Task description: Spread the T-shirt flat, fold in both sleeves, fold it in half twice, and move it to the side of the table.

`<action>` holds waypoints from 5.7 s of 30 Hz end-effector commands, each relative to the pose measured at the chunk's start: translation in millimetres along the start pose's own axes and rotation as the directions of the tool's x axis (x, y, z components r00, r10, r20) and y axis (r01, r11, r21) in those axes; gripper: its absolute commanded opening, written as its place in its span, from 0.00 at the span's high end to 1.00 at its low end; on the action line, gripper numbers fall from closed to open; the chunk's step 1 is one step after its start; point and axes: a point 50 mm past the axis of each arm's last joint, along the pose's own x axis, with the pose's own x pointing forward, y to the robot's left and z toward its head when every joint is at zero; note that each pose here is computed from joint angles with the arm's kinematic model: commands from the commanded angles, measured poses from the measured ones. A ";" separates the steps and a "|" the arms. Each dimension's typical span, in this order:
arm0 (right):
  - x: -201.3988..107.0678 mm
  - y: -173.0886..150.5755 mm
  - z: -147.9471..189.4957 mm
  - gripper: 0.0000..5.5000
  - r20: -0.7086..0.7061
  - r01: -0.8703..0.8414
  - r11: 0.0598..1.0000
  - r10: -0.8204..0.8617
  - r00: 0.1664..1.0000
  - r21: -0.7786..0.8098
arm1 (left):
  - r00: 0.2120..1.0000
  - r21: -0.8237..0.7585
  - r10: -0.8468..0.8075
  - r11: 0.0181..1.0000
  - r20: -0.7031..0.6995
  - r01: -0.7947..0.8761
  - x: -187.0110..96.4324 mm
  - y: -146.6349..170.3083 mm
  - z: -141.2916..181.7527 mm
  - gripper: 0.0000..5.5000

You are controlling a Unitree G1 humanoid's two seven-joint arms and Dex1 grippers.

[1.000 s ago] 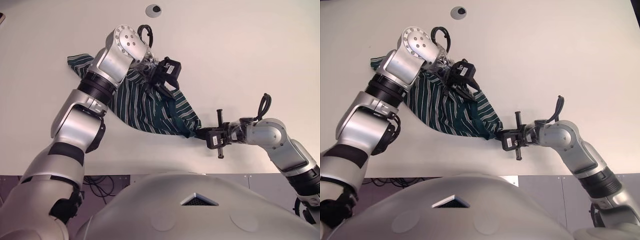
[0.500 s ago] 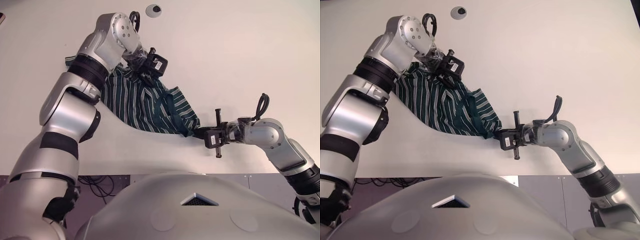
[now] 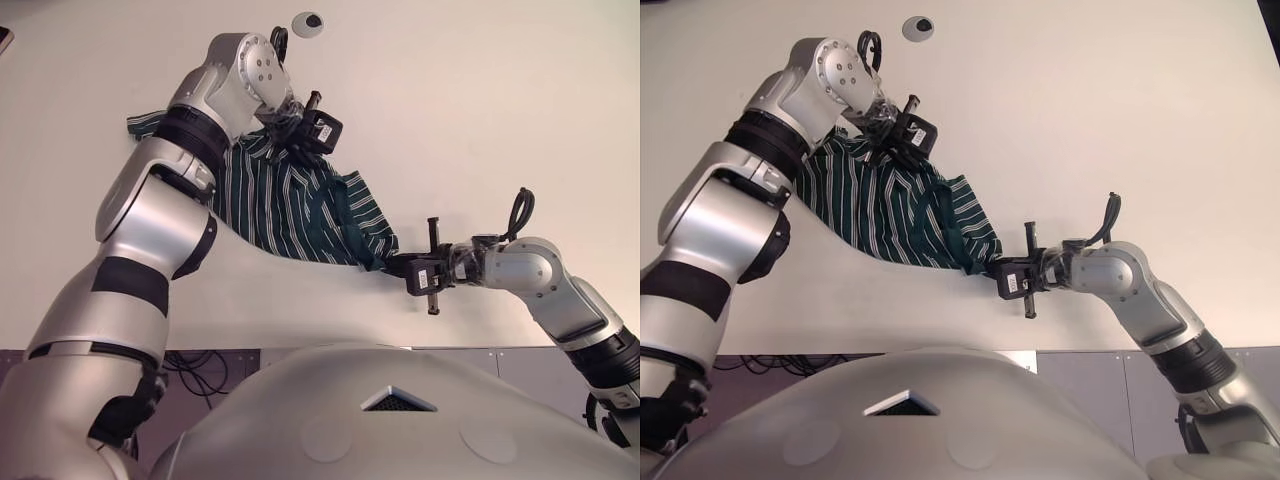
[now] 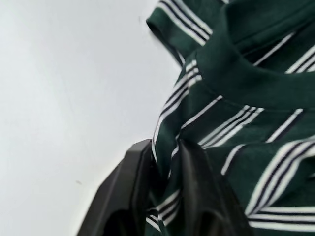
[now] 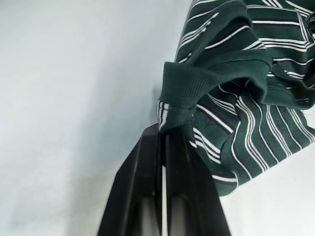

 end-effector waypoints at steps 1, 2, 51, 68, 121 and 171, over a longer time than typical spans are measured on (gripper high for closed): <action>-0.5 6.4 -13.3 1.00 -0.058 -0.011 0.998 0.015 0.998 0.058 | 0.996 -0.056 -0.075 0.996 -0.043 0.072 12.9 -15.8 -17.0 0.93; -1.7 5.4 -15.2 1.00 -0.065 -0.001 0.998 0.005 0.998 0.061 | 0.997 -0.058 -0.069 0.996 -0.030 0.067 10.9 -14.4 -15.8 0.96; -196.2 -333.1 113.4 1.00 0.097 0.991 0.127 -0.987 0.130 -0.032 | -0.211 -0.423 0.941 -0.310 -0.266 -0.851 -277.4 26.1 -70.0 1.00; -191.0 -324.7 93.3 1.00 0.034 0.942 0.294 -0.952 0.303 -0.159 | -0.184 -0.434 0.941 -0.297 -0.283 -0.851 -292.9 23.8 -66.8 1.00; -69.6 36.2 6.5 1.00 -0.195 -0.260 0.957 0.281 0.940 0.127 | 0.962 -0.417 0.112 0.909 0.251 0.003 -39.4 -260.7 -40.7 1.00; -5.9 -87.6 -86.6 1.00 -0.327 0.449 0.810 -0.336 0.883 0.378 | 0.874 -0.450 0.487 0.778 -0.008 -0.438 -3.9 -130.4 -112.6 1.00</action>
